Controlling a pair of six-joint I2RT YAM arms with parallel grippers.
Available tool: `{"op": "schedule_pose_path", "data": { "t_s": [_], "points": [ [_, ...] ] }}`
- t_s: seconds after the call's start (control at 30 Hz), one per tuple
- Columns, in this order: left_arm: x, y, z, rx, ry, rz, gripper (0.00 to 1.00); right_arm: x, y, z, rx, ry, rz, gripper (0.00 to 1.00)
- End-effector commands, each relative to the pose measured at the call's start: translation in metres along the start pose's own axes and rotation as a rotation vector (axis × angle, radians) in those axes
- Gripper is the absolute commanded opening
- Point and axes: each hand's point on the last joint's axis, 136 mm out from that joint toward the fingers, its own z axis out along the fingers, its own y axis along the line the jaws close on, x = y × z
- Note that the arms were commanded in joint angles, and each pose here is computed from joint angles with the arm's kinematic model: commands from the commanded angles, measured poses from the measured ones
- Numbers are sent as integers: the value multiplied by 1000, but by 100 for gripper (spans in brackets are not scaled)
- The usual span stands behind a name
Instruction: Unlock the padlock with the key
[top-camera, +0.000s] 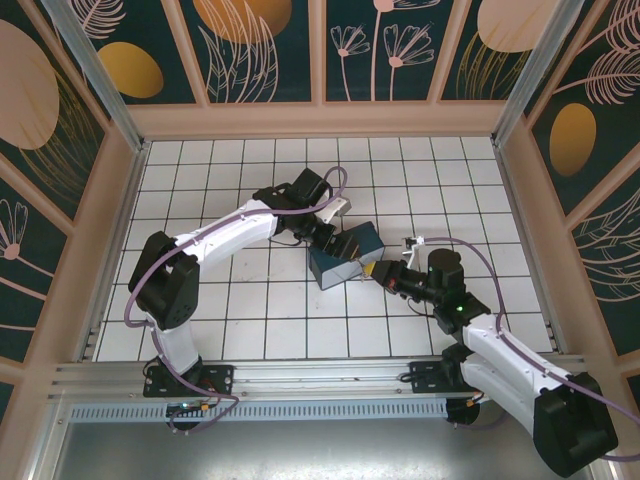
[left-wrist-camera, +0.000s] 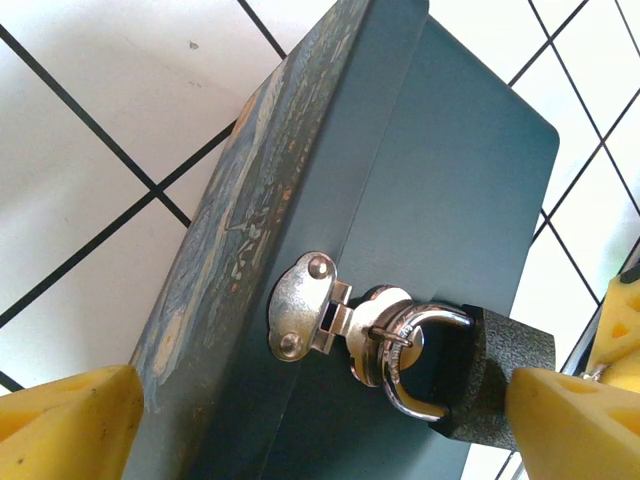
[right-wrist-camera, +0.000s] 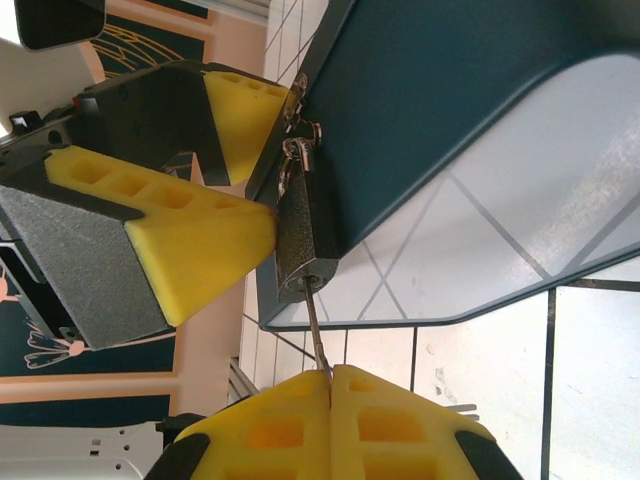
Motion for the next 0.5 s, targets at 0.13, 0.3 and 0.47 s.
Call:
{"op": "schedule_pose_path", "data": {
  "t_s": [0.13, 0.3, 0.47],
  "points": [
    [18, 10, 9, -29, 57, -30, 92, -11, 4, 1, -25, -54, -12, 0],
    [19, 9, 9, -7, 57, -48, 92, -14, 3, -1, -21, -68, -8, 0],
    [14, 8, 4, 42, 32, -99, 92, -17, 2, -3, -26, -93, 3, 0]
  ]
}}
